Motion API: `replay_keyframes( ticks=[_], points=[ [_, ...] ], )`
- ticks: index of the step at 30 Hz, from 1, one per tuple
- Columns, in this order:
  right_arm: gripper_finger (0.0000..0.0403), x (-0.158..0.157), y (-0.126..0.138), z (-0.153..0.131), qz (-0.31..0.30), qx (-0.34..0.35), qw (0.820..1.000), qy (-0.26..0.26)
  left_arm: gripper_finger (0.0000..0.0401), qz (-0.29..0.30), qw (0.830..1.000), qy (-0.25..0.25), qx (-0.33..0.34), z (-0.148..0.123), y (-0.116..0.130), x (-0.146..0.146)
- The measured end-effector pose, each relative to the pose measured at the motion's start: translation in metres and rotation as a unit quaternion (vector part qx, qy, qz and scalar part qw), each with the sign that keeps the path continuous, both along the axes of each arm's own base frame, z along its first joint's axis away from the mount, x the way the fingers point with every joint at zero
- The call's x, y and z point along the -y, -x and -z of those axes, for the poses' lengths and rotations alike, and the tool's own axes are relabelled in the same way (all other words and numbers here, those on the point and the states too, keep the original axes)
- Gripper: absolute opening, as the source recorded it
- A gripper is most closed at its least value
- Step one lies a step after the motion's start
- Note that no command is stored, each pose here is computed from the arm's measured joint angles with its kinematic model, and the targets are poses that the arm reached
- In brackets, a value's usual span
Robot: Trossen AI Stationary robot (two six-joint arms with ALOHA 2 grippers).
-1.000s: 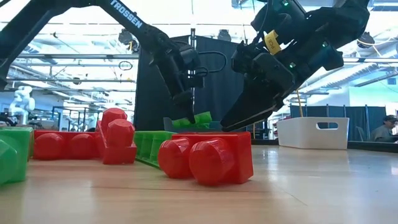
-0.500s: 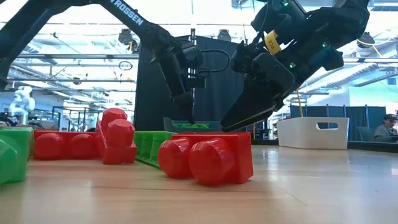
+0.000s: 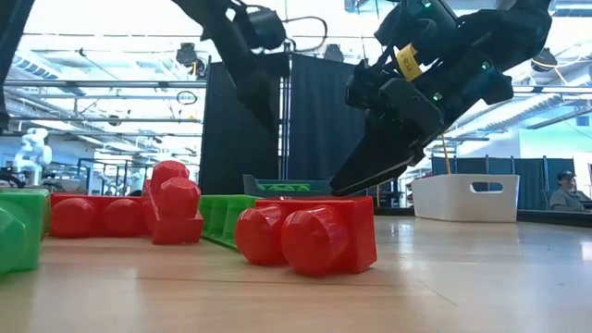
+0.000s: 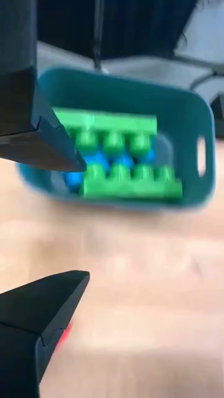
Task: Sort blocks by size
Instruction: Put the four stud green game piece into the blue bin
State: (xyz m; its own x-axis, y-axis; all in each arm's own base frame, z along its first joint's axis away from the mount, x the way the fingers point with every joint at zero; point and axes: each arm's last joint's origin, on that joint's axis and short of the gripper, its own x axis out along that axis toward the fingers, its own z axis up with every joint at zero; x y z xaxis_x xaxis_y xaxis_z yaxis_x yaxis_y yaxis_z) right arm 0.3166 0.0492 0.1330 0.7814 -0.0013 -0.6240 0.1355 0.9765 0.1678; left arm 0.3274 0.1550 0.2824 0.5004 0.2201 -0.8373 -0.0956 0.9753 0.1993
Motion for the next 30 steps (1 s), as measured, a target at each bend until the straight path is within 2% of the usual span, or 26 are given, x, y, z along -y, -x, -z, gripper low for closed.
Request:
replay_keyframes(
  ticks=[3, 6, 9, 16, 24, 30],
  points=[
    [0.0247, -0.002, 0.000, 0.000, -0.003, -0.001, 1.000, -0.001, 0.0255, 0.032, 0.999, 0.018, 0.012, -0.005, 0.006, 0.018],
    [0.0247, -0.005, 0.001, 0.000, -0.007, -0.002, 1.000, -0.001, 0.0255, 0.064, 0.997, 0.037, 0.003, 0.000, 0.009, 0.037],
    [0.0247, -0.007, 0.001, 0.000, -0.010, 0.000, 1.000, -0.001, 0.0255, 0.089, 0.994, 0.061, -0.015, 0.011, 0.009, 0.054],
    [0.0247, -0.008, 0.001, -0.001, -0.011, 0.008, 1.000, -0.004, 0.0255, 0.149, 0.985, 0.073, -0.045, 0.039, 0.002, 0.095],
    [0.0247, -0.008, 0.000, -0.001, -0.005, 0.010, 1.000, -0.008, 0.0255, 0.246, 0.965, 0.091, 0.006, 0.058, -0.006, 0.138],
    [0.0247, -0.008, 0.000, -0.001, 0.000, 0.010, 1.000, -0.013, 0.0255, 0.288, 0.953, 0.090, 0.021, 0.061, -0.007, 0.158]
  ],
)
